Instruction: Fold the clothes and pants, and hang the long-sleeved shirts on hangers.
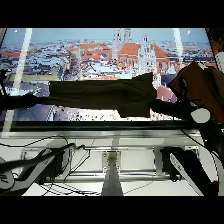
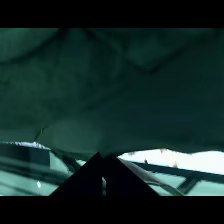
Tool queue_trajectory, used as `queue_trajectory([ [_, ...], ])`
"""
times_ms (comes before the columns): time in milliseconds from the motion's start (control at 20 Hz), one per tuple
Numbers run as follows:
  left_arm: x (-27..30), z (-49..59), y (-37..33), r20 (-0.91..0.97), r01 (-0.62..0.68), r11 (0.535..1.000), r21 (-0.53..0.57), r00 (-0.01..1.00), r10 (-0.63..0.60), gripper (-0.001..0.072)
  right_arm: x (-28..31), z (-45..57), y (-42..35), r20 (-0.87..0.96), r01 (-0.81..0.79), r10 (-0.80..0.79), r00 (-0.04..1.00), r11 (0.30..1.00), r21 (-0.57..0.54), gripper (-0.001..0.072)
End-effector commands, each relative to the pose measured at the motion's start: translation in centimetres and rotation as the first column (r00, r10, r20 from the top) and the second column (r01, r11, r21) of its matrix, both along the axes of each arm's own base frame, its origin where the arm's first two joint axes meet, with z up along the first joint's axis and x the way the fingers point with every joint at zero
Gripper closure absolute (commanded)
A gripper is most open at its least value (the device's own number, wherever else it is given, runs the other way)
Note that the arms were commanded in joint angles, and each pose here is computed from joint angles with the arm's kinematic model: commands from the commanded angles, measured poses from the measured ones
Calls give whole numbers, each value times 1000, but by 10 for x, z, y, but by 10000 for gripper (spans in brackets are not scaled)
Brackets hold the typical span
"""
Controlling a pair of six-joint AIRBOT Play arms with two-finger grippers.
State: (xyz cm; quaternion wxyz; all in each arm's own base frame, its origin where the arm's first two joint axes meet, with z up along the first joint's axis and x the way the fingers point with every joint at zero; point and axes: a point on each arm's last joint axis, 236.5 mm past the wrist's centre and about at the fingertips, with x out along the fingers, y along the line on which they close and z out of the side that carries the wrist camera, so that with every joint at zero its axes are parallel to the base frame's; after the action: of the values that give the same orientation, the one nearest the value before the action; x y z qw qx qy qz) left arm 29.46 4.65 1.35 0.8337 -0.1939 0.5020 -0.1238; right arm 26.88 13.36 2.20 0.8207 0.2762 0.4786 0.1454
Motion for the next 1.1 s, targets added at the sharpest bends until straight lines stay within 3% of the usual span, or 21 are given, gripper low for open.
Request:
queue_trajectory([
  [0,31,-2,11,67,-134,990,-35,988,136,694,55,-1,2,109,134,-136,985,991,22,687],
  [100,62,5,18,137,-232,966,-117,959,247,695,95,-12,-5,108,199,-199,974,980,12,687],
  [200,84,-6,27,159,-297,948,-118,936,313,696,132,-17,-1,102,205,-203,974,979,-6,687],
  [400,119,-43,8,133,-294,951,-94,943,304,696,197,-31,7,99,189,-184,978,981,-48,687],
  [600,158,-57,-8,136,-277,955,-103,947,290,665,217,-59,-13,55,224,-220,974,972,-74,682],
  [650,161,-61,-11,126,-271,957,-104,951,283,355,218,-62,-22,48,239,-236,971,968,-78,530],
  [700,159,-64,-13,114,-268,957,-111,953,280,15,217,-62,-32,40,248,-245,969,965,-84,193],
  [750,155,-66,-13,103,-246,964,-104,961,256,16,215,-63,-42,26,257,-256,966,962,-89,14],
  [900,131,-73,1,47,-195,978,-69,979,199,29,193,-79,-70,-83,225,-237,968,965,-137,36],
  [1000,116,-74,15,-27,-259,956,-138,966,258,150,175,-89,-83,-159,192,-219,963,967,-167,36],
  [1050,109,-74,22,-49,-272,949,-160,962,268,153,168,-92,-84,-186,173,-204,961,970,-170,36],
])
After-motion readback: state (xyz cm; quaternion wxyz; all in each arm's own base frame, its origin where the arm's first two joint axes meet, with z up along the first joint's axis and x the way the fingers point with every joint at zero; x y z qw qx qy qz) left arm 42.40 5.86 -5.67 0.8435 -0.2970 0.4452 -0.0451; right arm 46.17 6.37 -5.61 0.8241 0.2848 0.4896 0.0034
